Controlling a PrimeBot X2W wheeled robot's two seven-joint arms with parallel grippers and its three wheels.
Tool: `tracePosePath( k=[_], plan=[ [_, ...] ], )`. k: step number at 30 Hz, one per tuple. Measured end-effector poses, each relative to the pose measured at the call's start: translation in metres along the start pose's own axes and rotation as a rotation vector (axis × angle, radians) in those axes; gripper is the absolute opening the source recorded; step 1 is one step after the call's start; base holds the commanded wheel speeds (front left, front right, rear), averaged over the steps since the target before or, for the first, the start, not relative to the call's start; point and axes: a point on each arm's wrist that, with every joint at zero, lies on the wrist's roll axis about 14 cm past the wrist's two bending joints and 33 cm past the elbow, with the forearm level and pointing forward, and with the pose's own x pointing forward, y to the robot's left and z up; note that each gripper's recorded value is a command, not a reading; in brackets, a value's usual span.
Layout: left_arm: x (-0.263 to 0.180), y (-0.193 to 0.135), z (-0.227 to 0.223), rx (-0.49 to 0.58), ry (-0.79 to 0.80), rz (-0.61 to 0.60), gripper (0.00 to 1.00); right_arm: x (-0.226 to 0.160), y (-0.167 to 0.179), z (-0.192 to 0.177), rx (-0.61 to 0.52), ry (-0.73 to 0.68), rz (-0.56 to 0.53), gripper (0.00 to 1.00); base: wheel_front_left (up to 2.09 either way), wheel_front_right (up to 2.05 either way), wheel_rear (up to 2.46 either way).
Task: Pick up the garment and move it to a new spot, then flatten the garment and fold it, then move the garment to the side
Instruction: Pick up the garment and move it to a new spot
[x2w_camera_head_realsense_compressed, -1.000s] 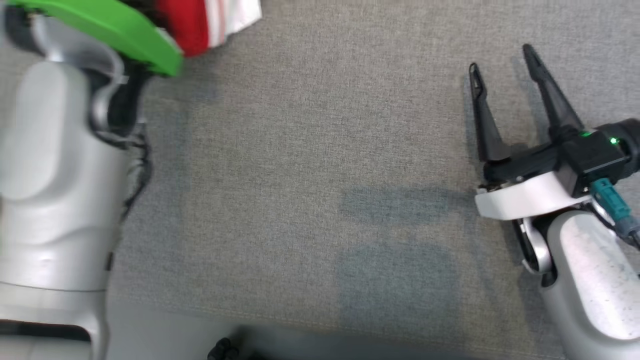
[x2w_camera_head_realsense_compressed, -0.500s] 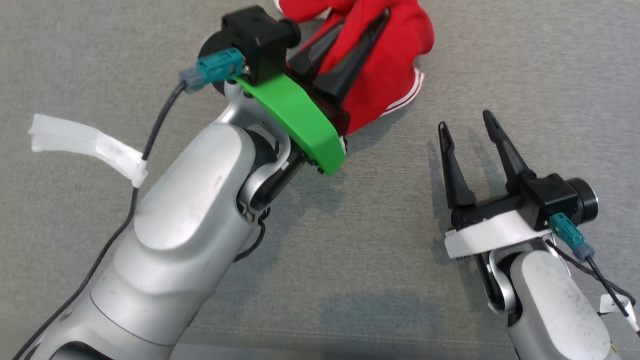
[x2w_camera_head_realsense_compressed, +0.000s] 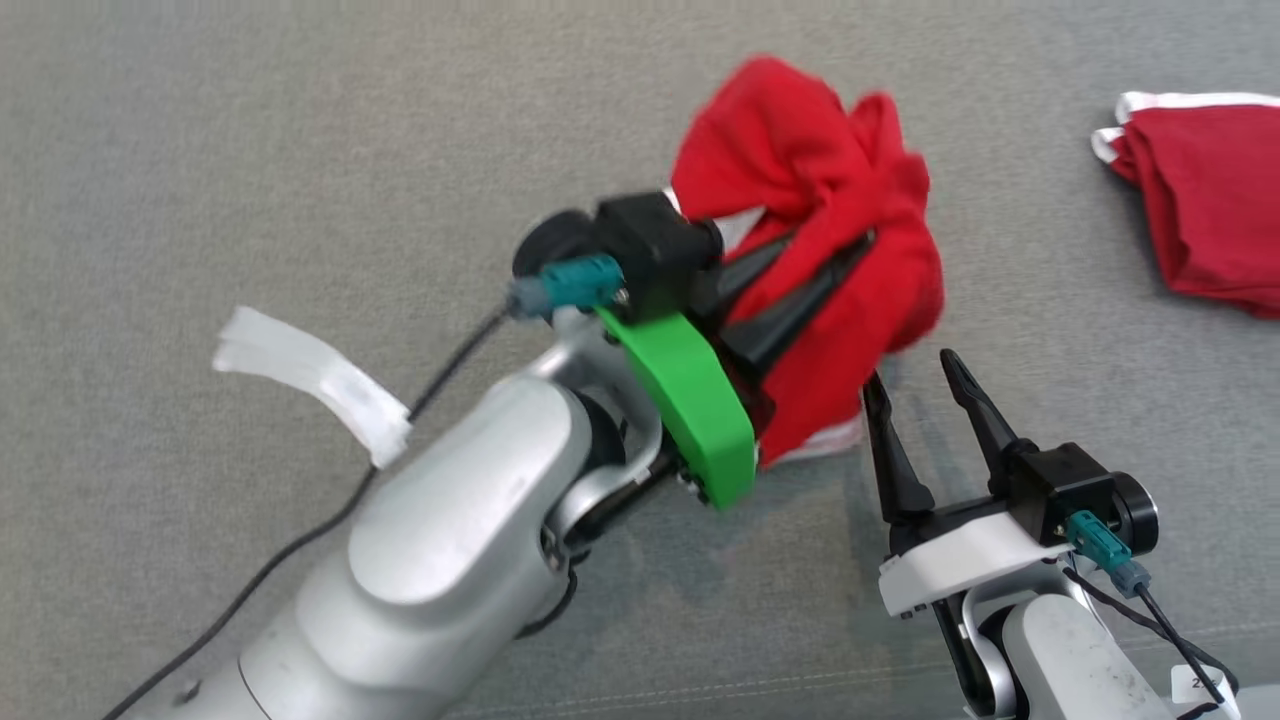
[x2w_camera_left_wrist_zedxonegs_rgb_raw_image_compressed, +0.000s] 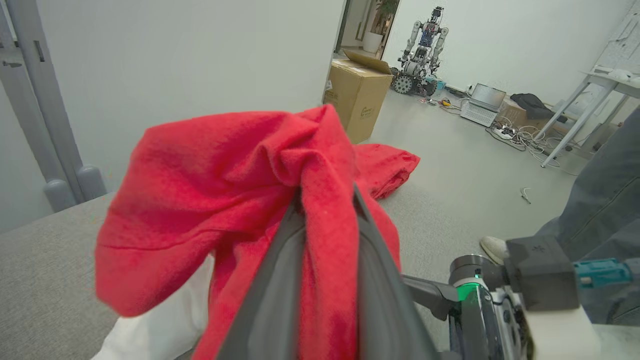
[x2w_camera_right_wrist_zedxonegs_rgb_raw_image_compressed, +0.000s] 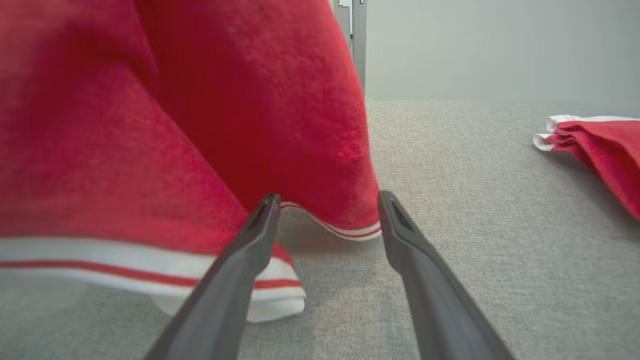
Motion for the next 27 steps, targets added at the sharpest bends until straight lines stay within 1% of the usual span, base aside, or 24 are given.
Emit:
tracePosePath(
  k=[3,4,5,6,7,8,10,11,12,13,14,15,17,20,23,26,27],
  plan=[
    [-0.001,-0.018,-0.025,0.037,0.081,-0.029,0.0,-0.007,-0.008,0.01,-0.002,-0.026,-0.031,1.0,0.0,0.0,0.0],
    [-0.004,-0.022,-0.035,0.035,0.108,-0.03,0.05,-0.01,-0.012,0.013,-0.002,-0.034,-0.046,1.0,0.0,0.0,0.0],
    [-0.007,-0.025,-0.046,0.026,0.137,-0.026,0.18,-0.013,-0.016,0.014,-0.005,-0.038,-0.063,1.0,0.0,0.0,0.0],
    [-0.011,-0.027,-0.056,0.025,0.162,-0.018,0.24,-0.015,-0.02,0.016,-0.007,-0.041,-0.074,1.0,0.0,0.0,0.0],
    [-0.014,-0.029,-0.065,0.022,0.183,-0.011,0.27,-0.017,-0.022,0.017,-0.009,-0.047,-0.083,1.0,0.0,0.0,0.0],
    [-0.017,-0.029,-0.074,0.02,0.207,-0.002,0.28,-0.018,-0.025,0.02,-0.011,-0.054,-0.092,1.0,0.0,0.0,0.0],
    [-0.024,-0.025,-0.088,0.069,0.251,0.022,0.31,-0.021,-0.031,0.025,-0.016,-0.068,-0.109,1.0,0.0,0.0,0.0],
    [-0.026,-0.024,-0.091,0.08,0.259,0.024,0.35,-0.022,-0.032,0.025,-0.018,-0.069,-0.113,1.0,0.0,0.0,0.0],
    [-0.029,-0.025,-0.095,0.078,0.268,0.025,0.41,-0.023,-0.034,0.025,-0.021,-0.069,-0.117,1.0,0.0,0.0,0.0],
    [-0.032,-0.026,-0.1,0.072,0.278,0.027,0.5,-0.023,-0.035,0.026,-0.024,-0.071,-0.12,1.0,0.0,0.0,0.0],
    [-0.035,-0.028,-0.105,0.063,0.29,0.03,0.84,-0.023,-0.036,0.028,-0.03,-0.076,-0.118,1.0,0.0,0.0,0.0],
    [-0.043,-0.035,-0.118,0.033,0.319,0.027,1.0,-0.023,-0.036,0.033,-0.039,-0.091,-0.112,1.0,0.0,0.0,0.0],
    [-0.05,-0.043,-0.128,-0.017,0.339,0.027,1.0,-0.022,-0.035,0.036,-0.055,-0.102,-0.1,1.0,0.0,0.0,0.0],
    [-0.057,-0.052,-0.136,-0.053,0.355,0.02,1.0,-0.017,-0.029,0.037,-0.09,-0.1,-0.053,1.0,0.0,0.0,0.0],
    [-0.062,-0.053,-0.138,-0.081,0.36,0.031,1.0,-0.007,-0.029,0.033,-0.134,-0.058,-0.008,1.0,0.0,0.0,0.0],
    [-0.07,-0.052,-0.143,-0.105,0.367,0.059,1.0,0.008,-0.031,0.035,-0.148,-0.034,0.0,1.0,0.0,0.0,0.0],
    [-0.074,-0.05,-0.145,-0.111,0.37,0.072,1.0,0.015,-0.033,0.038,-0.134,-0.031,-0.006,1.0,0.0,0.0,0.0]
  ],
)
